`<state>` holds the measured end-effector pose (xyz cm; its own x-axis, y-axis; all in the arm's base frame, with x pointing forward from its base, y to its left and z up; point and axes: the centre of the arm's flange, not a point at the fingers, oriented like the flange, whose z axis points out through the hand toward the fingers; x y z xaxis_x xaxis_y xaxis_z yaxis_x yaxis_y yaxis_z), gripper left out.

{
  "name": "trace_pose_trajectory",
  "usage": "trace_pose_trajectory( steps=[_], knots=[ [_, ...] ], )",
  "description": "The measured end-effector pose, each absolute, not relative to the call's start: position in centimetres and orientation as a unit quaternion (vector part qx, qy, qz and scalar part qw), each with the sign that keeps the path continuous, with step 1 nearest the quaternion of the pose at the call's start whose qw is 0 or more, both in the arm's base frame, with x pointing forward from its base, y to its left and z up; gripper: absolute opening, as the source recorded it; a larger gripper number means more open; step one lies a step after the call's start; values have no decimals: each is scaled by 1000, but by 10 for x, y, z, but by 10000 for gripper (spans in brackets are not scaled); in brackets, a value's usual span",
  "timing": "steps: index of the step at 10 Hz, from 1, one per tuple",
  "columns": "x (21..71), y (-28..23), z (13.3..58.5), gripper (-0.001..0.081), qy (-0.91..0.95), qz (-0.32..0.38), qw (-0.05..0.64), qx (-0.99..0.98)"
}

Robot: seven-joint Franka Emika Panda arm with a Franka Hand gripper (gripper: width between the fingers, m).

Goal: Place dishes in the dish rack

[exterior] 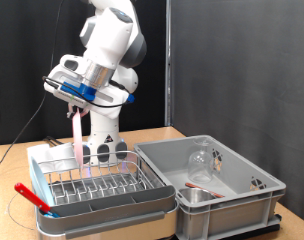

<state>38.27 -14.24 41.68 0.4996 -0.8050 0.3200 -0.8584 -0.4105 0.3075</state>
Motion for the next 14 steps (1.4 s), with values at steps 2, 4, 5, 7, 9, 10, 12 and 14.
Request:
trace_pose_trajectory(
  steps=[2, 4, 5, 7, 9, 10, 12, 14],
  knots=[
    [390, -143, 411, 41, -450, 78, 267, 848],
    [404, -149, 409, 41, -440, 92, 273, 850],
    [411, -152, 409, 41, -439, 94, 269, 852],
    [419, -159, 400, 41, -431, 83, 267, 858],
    [420, -167, 385, 41, -431, 70, 266, 859],
    [419, -171, 377, 41, -430, 66, 269, 860],
    [419, -178, 357, 41, -429, 52, 278, 858],
    [419, -183, 343, 41, -427, 44, 283, 858]
  ],
)
